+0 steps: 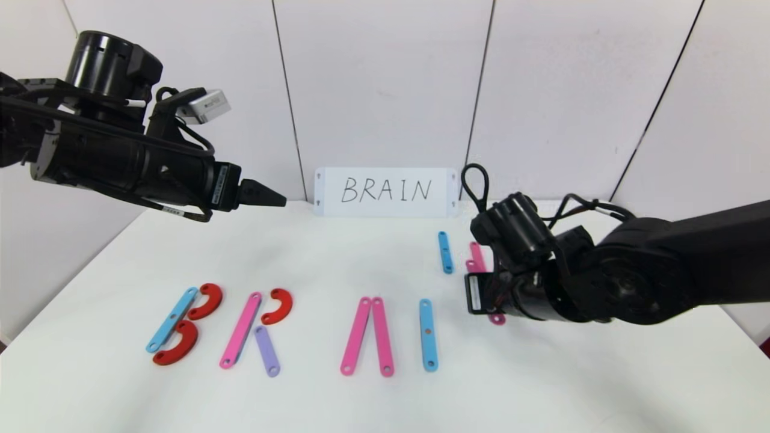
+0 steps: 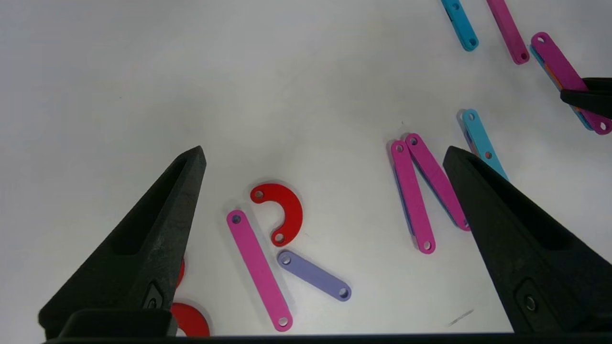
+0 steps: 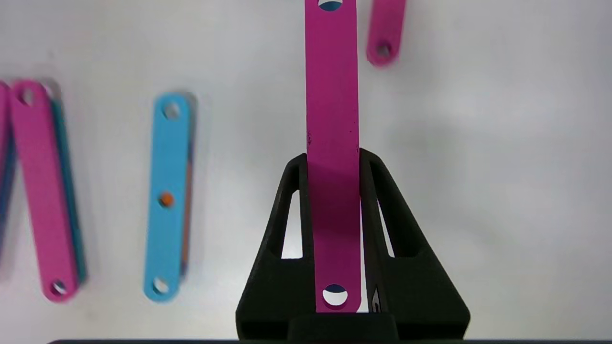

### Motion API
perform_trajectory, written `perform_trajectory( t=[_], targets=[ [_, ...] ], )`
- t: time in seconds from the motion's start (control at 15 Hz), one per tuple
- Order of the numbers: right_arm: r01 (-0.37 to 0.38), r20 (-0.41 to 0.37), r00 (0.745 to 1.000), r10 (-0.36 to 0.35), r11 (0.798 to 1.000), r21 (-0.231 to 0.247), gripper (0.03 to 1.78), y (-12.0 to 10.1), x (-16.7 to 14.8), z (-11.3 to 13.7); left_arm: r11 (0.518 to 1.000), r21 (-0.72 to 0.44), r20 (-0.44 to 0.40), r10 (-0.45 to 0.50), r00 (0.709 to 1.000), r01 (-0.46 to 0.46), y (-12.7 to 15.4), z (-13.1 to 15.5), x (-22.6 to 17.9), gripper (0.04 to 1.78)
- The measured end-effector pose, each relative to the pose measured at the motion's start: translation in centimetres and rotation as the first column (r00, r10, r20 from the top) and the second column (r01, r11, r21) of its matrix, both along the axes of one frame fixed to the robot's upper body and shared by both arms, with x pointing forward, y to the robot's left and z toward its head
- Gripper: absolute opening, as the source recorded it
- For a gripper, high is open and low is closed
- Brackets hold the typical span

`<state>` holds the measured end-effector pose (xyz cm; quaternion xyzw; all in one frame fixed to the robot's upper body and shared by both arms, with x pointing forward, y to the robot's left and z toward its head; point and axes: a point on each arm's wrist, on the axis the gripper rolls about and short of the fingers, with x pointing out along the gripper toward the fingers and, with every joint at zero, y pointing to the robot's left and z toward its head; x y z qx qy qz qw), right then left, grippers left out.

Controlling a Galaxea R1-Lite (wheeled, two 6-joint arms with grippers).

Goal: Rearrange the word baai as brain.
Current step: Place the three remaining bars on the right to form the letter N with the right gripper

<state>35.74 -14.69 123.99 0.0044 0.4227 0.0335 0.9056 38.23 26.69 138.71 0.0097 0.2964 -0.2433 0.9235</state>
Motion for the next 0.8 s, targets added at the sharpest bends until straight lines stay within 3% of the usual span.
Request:
perform_trajectory(
  t=[0.2, 0.33, 0.6, 0.8],
  targets=[
    [0.019, -0.019, 1.0, -0.018, 1.0, 0.018, 0.3, -1.1, -1.8, -1.3, 1.0, 0.0, -0.003, -0.005, 1.0, 0.005, -0.2, 0.0, 0.0, 1.74],
    [0.003, 0.002, 1.0, -0.003, 0.999, 0.045, 0.3, -0.7, -2.4, -2.1, 1.0, 0.001, -0.004, -0.007, 1.0, 0.007, -0.2, -0.1, -0.1, 1.74],
    [-0.001, -0.008, 1.0, 0.002, 0.999, 0.051, 0.3, -0.3, -2.7, -2.8, 1.0, 0.001, -0.005, -0.009, 1.0, 0.009, -0.3, -0.1, 0.0, 1.74],
    [0.036, -0.018, 0.999, -0.035, 0.996, 0.076, 0.3, 0.2, -2.3, -3.1, 1.0, 0.0, -0.005, -0.009, 1.0, 0.009, -0.3, -0.1, 0.0, 1.74]
  ],
)
